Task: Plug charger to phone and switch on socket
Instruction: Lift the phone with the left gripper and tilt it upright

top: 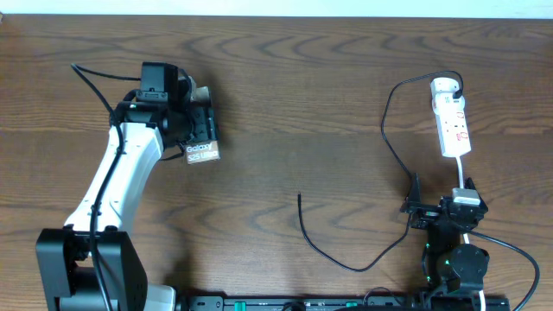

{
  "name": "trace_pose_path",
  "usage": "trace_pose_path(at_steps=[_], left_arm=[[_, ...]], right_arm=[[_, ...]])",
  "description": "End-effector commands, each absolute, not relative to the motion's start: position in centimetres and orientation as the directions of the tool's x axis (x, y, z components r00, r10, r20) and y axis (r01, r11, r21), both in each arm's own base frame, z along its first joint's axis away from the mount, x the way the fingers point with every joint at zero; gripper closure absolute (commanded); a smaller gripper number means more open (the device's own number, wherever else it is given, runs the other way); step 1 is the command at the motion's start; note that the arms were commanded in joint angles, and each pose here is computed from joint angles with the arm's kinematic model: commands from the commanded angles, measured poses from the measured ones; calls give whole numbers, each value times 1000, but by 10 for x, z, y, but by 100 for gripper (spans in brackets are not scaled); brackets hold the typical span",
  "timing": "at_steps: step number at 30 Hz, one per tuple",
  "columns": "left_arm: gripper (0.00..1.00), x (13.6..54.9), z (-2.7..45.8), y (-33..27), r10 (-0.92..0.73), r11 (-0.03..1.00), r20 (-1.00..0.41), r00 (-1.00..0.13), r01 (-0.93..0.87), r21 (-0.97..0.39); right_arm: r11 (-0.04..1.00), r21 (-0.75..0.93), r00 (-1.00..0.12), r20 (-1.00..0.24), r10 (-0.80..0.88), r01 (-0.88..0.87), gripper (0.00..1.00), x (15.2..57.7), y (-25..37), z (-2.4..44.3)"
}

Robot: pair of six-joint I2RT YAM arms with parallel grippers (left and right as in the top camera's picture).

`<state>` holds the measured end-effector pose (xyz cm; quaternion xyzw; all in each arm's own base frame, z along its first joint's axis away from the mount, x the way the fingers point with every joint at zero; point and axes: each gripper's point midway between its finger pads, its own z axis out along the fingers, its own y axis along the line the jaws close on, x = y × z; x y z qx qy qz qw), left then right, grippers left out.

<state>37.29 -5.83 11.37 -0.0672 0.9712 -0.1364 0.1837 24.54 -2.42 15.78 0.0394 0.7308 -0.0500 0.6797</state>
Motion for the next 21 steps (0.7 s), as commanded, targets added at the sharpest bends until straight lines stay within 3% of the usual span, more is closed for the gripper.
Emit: trace_pose_path(at_steps=[1,5,12,17,21], left_arm=[[93,382,144,-78,-288,883,-330,-899,-115,-456],[93,384,162,-94,-347,772,-265,-900,-114,-625],[94,393,218,-109,-419,445,-111,-901,-98,-890],[93,395,249,-109,-455,212,120,-882,-238,-948],[93,395,254,-109,-482,75,360,-799,-447,-891]], right_arm=[[993,-34,-77,-997,-26,115,1,245,-22,157],[993,-35,-77,-997,-26,115,1,245,-22,157],[993,-34,-77,-997,-26,115,1,245,-22,157],[993,-34,-77,-997,-26,115,1,245,-22,157],[993,-34,-77,-997,-26,115,1,245,-22,157]])
